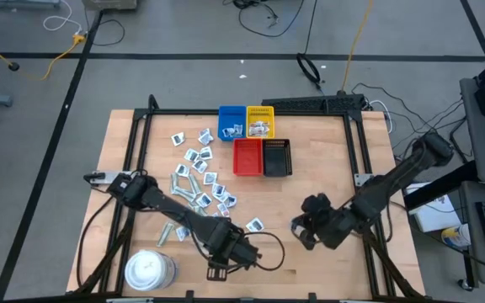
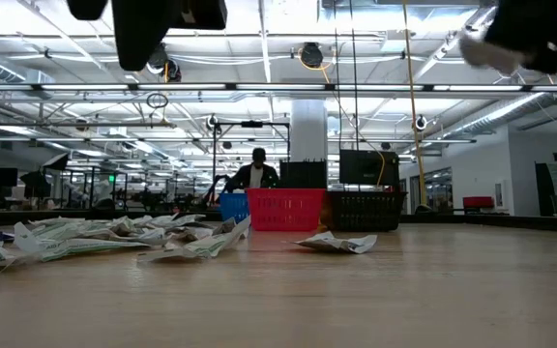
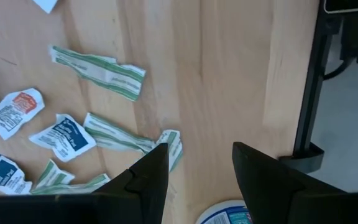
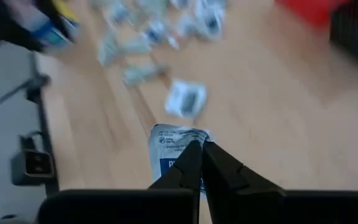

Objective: Pick & Place First Aid Supplies
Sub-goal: Put the alcohol pad into the blue bin

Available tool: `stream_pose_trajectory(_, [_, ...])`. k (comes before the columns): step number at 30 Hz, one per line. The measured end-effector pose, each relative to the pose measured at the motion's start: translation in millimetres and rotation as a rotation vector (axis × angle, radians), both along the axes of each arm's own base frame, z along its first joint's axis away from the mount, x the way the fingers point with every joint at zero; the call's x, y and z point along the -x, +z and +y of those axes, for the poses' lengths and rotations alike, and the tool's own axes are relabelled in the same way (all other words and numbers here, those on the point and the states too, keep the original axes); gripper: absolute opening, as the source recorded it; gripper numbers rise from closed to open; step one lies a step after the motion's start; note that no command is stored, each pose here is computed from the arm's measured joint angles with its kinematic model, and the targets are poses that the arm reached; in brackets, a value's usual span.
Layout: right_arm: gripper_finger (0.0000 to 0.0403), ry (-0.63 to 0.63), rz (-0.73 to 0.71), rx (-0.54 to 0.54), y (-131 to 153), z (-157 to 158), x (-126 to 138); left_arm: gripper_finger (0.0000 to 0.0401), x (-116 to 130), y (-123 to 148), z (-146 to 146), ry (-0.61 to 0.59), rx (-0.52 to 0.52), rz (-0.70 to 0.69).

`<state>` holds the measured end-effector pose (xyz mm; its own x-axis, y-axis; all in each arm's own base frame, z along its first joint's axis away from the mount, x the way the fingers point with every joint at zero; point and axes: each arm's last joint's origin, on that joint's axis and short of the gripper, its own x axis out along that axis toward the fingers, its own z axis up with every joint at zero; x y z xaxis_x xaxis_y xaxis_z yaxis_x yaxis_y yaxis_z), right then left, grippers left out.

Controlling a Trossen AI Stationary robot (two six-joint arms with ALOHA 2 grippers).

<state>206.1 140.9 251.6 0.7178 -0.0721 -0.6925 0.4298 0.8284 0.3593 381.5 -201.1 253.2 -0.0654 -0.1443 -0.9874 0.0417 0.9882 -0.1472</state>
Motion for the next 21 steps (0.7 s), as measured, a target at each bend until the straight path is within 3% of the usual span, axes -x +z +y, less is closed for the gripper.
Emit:
stream_pose_trajectory(5, [0.0001,0.078,-0.097,0.086,15,-5,-1,0.0182,-9,0,5,0.026,0.008,-0.060])
stream_pose_trajectory(10, [0.0000,0.075,-0.151,0.082,23,-11,-5,0.0182,-17,37,10,0.083,-0.038,-0.393])
stream_pose_trajectory(16, [0.0000,0.117,-0.316,0.125,39,-15,-19,0.0182,5,68,30,0.156,-0.140,-0.630])
stream_pose_trajectory(21, [0.0000,0.104,-0.489,0.178,58,-27,-34,0.0182,33,86,52,0.229,-0.033,-0.926])
